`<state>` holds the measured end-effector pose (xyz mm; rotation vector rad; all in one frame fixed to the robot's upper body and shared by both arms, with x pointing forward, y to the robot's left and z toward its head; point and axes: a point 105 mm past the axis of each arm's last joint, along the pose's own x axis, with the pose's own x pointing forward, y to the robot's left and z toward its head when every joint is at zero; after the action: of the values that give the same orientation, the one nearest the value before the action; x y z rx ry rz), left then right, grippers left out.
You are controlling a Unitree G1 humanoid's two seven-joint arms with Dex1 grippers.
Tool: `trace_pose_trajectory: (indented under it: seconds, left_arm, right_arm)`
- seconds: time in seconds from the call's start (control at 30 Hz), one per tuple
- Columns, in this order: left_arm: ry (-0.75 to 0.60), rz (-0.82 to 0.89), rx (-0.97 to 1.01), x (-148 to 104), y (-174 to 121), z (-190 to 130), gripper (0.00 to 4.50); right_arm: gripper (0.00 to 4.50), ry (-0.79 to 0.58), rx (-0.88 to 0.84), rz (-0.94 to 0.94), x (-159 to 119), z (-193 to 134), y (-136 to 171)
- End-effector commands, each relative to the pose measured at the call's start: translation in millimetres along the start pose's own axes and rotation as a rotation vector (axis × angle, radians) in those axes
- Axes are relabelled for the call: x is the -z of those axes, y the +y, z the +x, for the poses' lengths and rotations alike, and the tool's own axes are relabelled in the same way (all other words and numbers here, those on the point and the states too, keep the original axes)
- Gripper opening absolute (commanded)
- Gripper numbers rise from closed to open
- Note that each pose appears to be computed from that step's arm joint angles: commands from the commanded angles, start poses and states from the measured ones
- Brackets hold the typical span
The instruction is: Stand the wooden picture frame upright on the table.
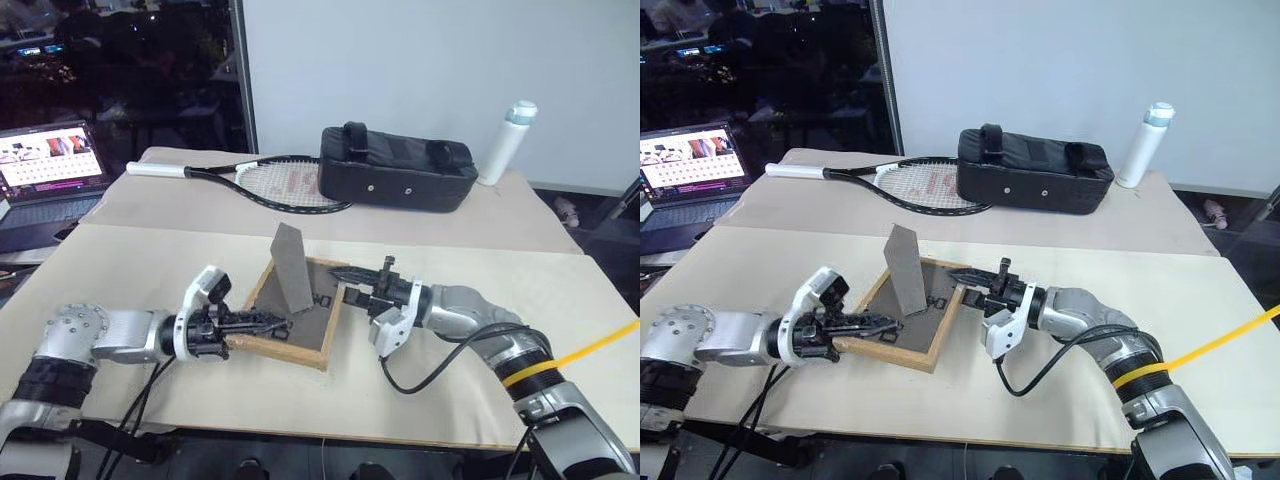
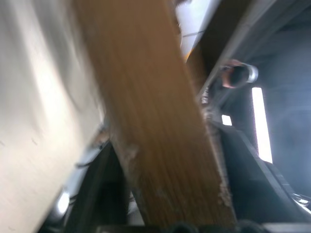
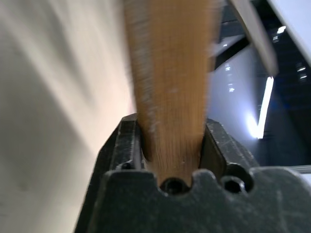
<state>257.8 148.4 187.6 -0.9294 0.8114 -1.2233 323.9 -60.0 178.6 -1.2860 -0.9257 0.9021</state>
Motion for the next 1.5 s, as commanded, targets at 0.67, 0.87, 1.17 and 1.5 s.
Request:
trace_pose_trajectory:
  seconds: [0.67,0.87,1.17,1.5]
  left_arm:
    - [-0.435,0.913,-0.417,-30,-27,-55,4.50]
    - [-0.437,0.937,-0.448,-27,-15,-53,4.50]
    - [-0.447,0.930,-0.464,-30,-12,-60,4.50]
    - [-0.536,0.900,-0.389,-46,-26,-64,4.50]
  right_arm:
    - [1.20,0.132,-0.130,1.518,63,8,3]
    - [1.20,0.183,-0.239,1.649,72,4,24]
    - [1.20,0.183,-0.305,1.814,67,0,48]
    - [1.20,0.160,-0.322,1.888,47,-8,63]
